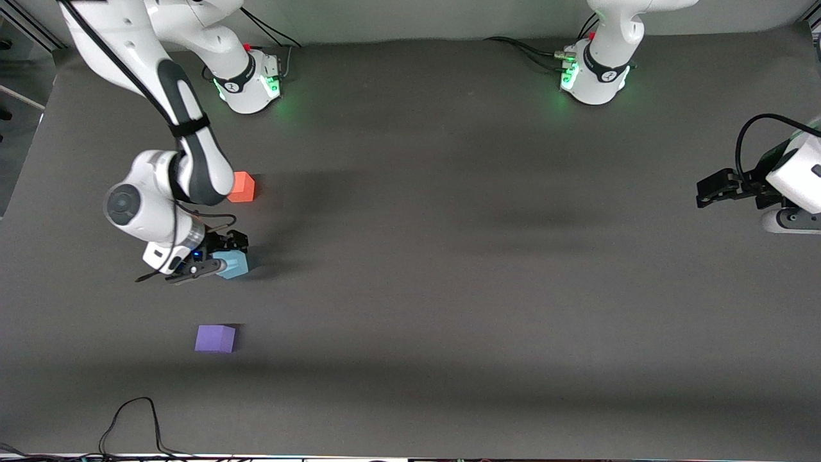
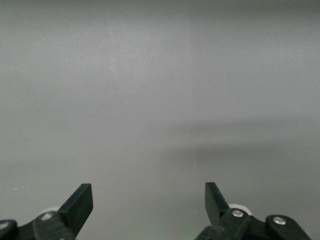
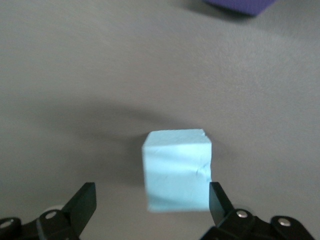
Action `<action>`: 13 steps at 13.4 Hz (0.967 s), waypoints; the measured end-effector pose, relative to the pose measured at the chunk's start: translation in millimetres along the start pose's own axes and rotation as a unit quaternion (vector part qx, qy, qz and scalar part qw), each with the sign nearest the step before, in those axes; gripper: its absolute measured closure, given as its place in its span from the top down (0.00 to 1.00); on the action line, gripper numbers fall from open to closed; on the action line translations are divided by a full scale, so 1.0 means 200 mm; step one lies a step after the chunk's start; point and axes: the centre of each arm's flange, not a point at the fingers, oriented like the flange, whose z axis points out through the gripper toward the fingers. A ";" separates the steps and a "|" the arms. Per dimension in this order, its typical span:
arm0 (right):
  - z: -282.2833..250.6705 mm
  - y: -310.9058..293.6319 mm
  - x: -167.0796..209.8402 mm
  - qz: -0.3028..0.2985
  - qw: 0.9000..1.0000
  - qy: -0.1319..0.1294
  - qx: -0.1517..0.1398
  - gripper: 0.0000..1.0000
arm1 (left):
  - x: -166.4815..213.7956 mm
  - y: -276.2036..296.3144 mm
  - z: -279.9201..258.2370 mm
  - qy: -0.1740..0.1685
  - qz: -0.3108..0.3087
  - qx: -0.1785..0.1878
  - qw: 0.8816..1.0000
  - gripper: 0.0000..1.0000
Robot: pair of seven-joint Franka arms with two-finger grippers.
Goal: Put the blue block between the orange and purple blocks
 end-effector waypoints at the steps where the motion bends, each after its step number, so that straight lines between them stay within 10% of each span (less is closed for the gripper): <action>1: -0.13 0.00 0.00 -0.002 1.000 0.001 0.016 1.00 | 0.00 0.00 0.00 0.000 0.000 0.000 1.000 1.00; 13: -1.68 -0.16 -0.19 -0.044 0.998 0.003 0.038 1.00 | 0.00 0.00 -0.01 0.001 0.000 0.000 1.000 1.00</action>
